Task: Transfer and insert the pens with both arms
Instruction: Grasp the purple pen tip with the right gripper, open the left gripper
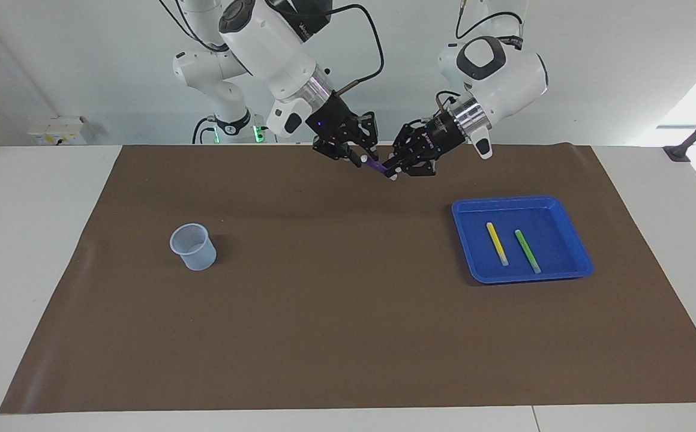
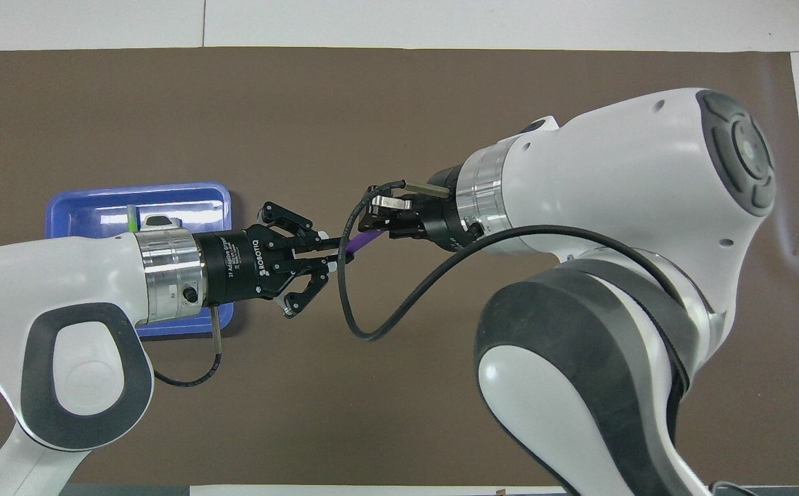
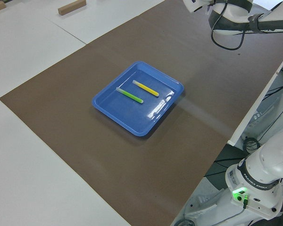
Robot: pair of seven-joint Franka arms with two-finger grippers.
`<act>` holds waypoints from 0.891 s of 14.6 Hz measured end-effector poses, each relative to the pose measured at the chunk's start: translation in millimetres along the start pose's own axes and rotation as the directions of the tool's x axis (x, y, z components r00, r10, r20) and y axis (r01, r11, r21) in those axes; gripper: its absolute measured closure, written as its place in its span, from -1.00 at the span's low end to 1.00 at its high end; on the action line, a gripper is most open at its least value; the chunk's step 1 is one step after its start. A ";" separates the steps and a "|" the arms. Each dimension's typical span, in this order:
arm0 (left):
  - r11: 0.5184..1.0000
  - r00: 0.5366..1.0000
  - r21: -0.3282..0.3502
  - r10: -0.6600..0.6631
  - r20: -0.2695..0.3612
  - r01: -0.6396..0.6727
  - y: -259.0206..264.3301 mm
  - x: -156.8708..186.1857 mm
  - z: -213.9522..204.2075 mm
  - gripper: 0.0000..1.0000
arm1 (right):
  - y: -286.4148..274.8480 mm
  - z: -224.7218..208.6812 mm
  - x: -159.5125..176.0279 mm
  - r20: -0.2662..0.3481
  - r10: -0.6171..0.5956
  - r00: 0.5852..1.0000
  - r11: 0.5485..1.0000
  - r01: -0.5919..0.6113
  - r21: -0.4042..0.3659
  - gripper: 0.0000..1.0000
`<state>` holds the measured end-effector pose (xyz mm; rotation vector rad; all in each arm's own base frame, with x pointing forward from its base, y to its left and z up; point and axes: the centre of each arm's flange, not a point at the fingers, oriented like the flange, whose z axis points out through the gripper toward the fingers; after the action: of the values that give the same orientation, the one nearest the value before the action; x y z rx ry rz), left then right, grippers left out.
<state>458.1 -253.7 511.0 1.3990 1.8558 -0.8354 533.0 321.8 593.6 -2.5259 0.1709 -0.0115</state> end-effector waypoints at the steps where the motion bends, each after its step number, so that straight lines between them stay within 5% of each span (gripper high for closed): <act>1: 1.000 1.000 -0.002 -0.002 0.002 0.002 0.2 -0.1 -0.2 0.67 | -0.2 1.1 0.2 -0.001 0.000 1.000 1.000 0.000 0.000 0.19; 4: 1.000 1.000 -0.007 -0.005 0.005 0.005 0.7 -0.1 -0.6 0.67 | -0.7 2.6 2.2 -0.014 0.001 1.000 1.000 -0.001 0.006 0.21; 7: 1.000 1.000 -0.009 -0.006 0.007 0.006 1.0 0.1 -0.8 0.67 | -0.7 2.9 2.3 -0.015 0.000 1.000 1.000 0.000 0.006 0.66; 13: 1.000 1.000 -0.015 -0.011 0.010 0.011 -0.1 0.8 0.9 0.67 | -2.6 2.9 1.1 -0.026 -0.018 0.999 1.000 0.018 -0.014 0.66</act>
<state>458.0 -254.0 509.8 1.3746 1.8602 -0.8310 534.6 325.4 592.7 -2.5415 0.1594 -0.0513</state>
